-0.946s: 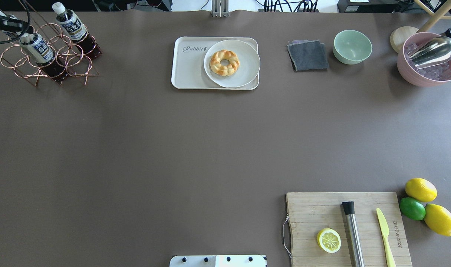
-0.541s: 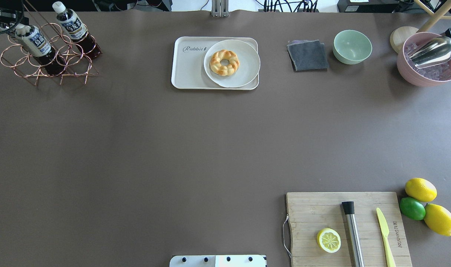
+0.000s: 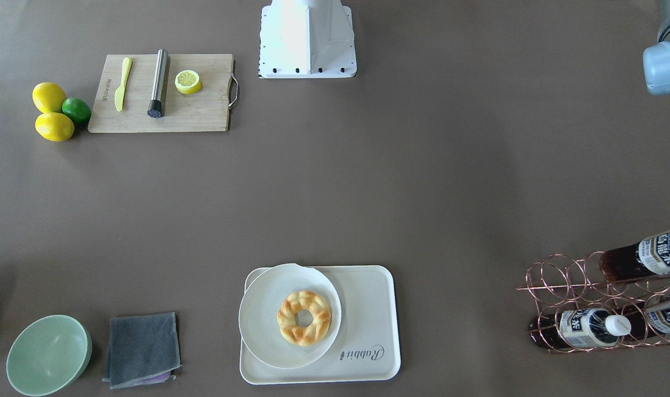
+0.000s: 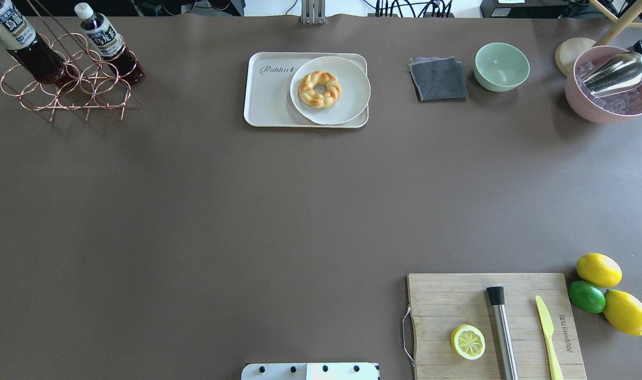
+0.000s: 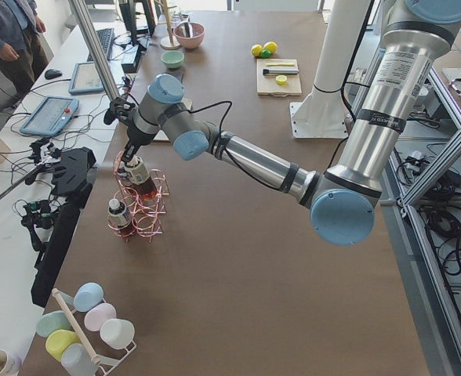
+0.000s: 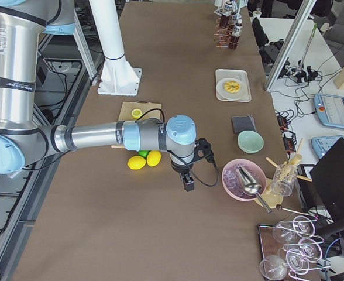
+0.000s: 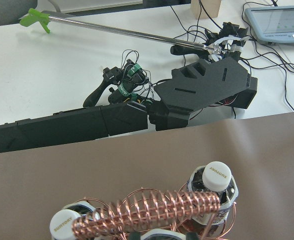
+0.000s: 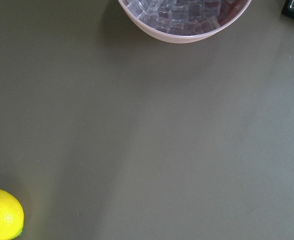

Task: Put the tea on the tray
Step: 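Reach the left gripper to the copper rack and grasp a tea bottle, then lift the tea bottle out of the rack and set it upright on the table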

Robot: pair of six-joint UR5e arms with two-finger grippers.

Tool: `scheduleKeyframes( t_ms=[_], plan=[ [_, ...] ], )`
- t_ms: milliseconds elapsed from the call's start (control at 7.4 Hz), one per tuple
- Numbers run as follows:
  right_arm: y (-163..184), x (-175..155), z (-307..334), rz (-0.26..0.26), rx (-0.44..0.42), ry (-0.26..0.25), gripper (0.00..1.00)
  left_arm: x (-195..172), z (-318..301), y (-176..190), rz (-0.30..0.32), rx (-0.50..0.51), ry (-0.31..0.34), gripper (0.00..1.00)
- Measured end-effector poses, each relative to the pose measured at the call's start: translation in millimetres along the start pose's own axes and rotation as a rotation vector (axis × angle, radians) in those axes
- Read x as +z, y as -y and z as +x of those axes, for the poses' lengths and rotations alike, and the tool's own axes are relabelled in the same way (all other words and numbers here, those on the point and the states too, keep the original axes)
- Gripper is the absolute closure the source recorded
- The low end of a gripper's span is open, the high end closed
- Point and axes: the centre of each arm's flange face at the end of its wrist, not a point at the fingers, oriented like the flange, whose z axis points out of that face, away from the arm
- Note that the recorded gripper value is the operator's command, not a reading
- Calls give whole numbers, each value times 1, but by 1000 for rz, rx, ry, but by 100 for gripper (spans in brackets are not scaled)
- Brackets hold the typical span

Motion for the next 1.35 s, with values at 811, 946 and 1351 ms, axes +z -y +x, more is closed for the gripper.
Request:
scheduleKeyframes(
  t_ms=[811, 946, 1351],
  plan=[
    [13, -6, -9, 31, 63, 8, 0, -127, 211, -21, -111, -120, -36, 100],
    [15, -4, -11, 32, 65, 10, 0, -112, 271, -43, -114, -153, -42, 100],
    [16, -1, -13, 30, 65, 12, 0, -68, 444, -109, -102, -158, 16, 100]
  ],
)
